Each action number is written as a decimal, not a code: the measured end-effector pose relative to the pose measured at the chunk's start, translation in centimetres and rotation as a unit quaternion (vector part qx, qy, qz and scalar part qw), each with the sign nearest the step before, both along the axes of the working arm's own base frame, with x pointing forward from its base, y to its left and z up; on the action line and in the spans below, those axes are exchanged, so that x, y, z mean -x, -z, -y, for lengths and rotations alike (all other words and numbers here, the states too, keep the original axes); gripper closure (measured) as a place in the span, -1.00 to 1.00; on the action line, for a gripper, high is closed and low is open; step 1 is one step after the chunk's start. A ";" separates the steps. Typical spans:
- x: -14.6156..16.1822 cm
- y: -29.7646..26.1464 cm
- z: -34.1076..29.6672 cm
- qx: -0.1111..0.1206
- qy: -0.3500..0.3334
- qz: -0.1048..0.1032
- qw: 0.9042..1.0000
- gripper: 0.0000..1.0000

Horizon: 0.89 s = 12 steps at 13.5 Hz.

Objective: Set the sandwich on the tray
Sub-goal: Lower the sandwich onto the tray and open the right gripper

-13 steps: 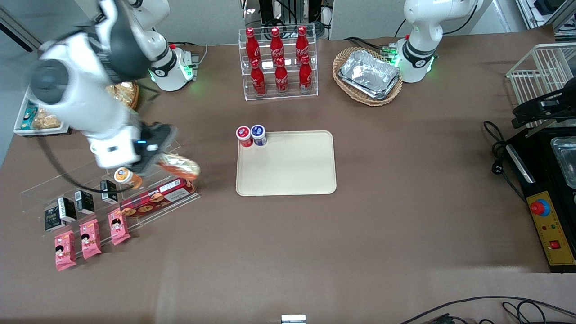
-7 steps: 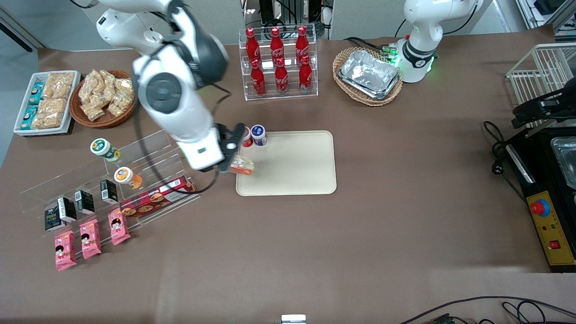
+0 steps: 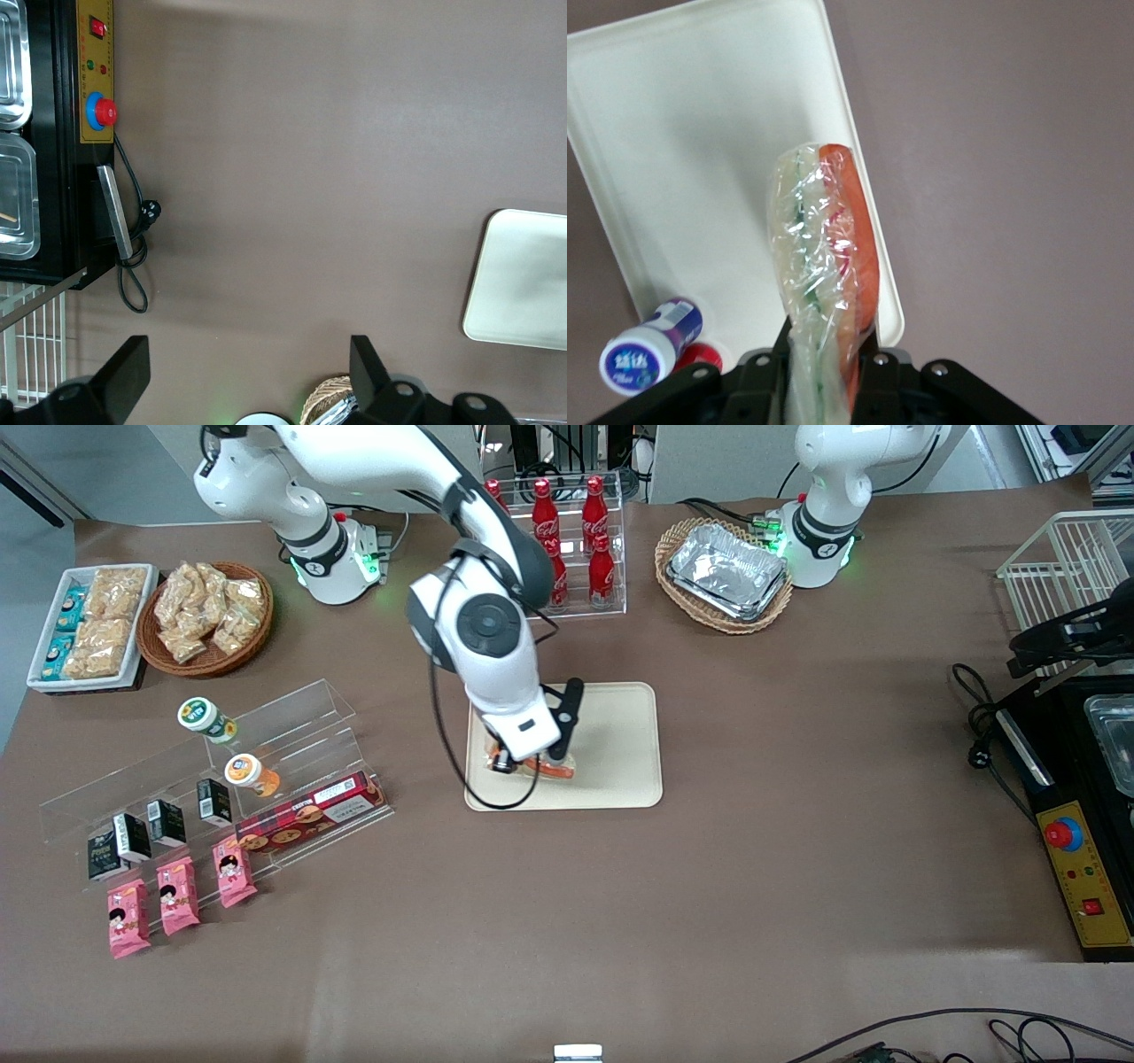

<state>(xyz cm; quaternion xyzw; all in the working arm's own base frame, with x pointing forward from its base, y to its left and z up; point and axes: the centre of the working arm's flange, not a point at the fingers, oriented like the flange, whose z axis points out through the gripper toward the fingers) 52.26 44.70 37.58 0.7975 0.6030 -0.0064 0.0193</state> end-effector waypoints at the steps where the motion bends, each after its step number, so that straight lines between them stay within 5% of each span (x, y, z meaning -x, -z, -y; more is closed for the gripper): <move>1: 0.4 1.5 -0.9 0.005 -0.011 0.001 1.000 0.40; 12: 1.4 10.6 -3.8 0.019 -0.076 0.025 0.997 0.36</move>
